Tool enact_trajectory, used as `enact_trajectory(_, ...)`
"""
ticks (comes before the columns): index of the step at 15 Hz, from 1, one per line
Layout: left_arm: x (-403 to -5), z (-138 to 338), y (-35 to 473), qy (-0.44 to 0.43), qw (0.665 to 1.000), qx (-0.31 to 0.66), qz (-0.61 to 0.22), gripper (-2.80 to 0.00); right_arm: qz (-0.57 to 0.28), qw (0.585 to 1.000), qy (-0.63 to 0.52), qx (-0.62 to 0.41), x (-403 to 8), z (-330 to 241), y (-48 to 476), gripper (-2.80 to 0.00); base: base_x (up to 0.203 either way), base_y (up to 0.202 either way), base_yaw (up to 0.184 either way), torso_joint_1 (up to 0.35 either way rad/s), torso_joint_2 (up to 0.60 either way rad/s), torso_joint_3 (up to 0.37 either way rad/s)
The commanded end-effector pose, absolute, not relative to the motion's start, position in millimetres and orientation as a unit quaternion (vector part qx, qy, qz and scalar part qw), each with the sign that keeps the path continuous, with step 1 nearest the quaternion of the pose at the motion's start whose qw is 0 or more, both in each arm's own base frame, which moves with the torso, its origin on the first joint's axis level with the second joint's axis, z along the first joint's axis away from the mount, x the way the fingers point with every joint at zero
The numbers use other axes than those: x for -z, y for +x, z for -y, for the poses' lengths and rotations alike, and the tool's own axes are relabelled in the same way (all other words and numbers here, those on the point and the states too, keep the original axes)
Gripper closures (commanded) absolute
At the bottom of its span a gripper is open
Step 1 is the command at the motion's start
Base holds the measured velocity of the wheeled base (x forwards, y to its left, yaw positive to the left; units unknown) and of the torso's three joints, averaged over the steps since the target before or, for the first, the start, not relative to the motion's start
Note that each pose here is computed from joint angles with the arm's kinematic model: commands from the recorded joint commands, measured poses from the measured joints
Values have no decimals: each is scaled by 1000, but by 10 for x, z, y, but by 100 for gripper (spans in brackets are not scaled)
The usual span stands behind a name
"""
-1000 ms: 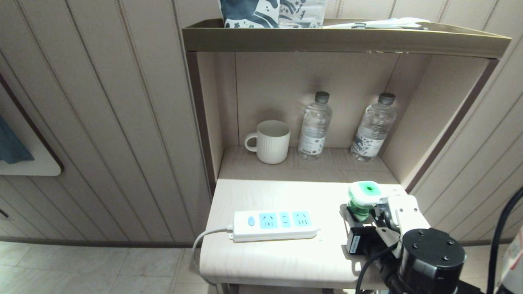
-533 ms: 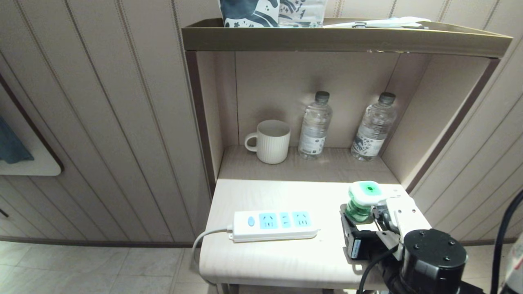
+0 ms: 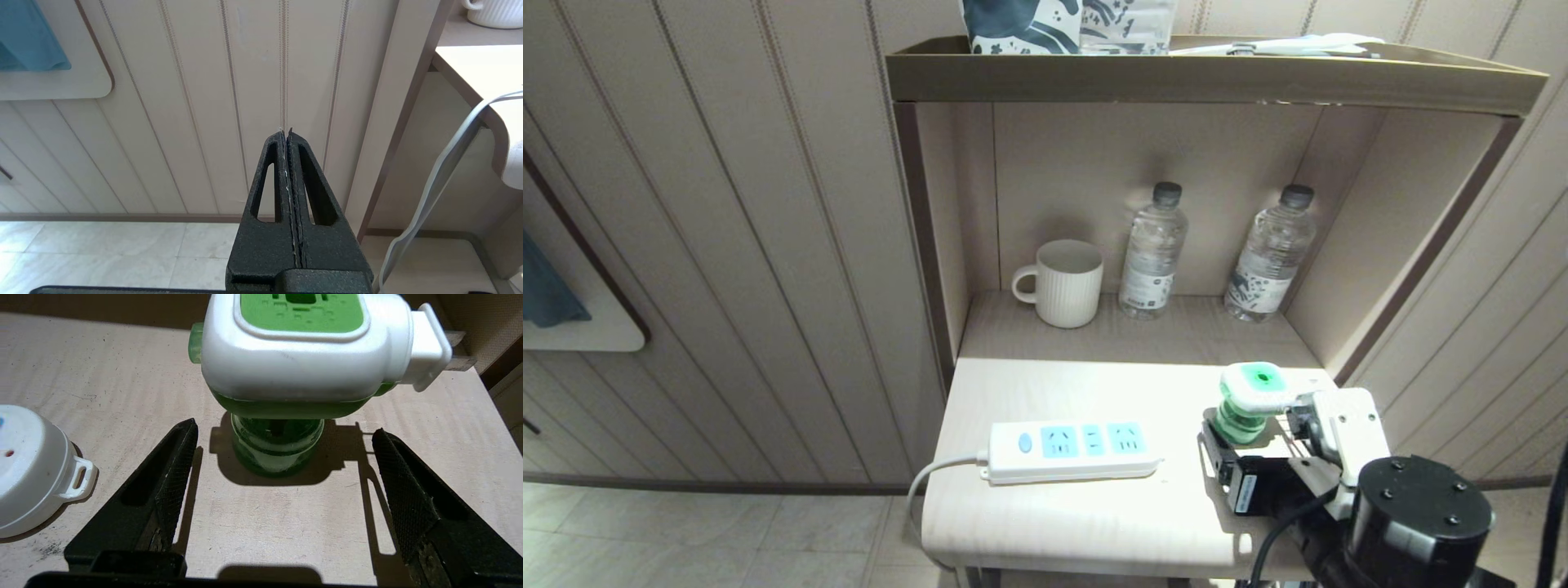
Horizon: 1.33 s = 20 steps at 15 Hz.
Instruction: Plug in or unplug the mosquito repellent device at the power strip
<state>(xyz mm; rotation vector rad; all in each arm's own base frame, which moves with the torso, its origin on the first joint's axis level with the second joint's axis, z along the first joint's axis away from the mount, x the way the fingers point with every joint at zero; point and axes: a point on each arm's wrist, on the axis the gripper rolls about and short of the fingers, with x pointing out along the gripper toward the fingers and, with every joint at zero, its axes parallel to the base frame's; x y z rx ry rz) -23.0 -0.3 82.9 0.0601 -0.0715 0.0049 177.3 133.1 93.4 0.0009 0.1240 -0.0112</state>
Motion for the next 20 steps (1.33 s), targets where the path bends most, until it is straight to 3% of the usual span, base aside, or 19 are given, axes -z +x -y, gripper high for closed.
enact_trajectory(1,-830,4,-231,30,999,-3,37,0,-16,1000,20,2,-1151,-1258,1678,-280,0,0,0,0,0,0)
enact_trajectory(20,-830,4,-231,30,999,-3,37,0,-88,993,-82,-14,-1141,-880,1178,-280,0,0,0,0,0,0)
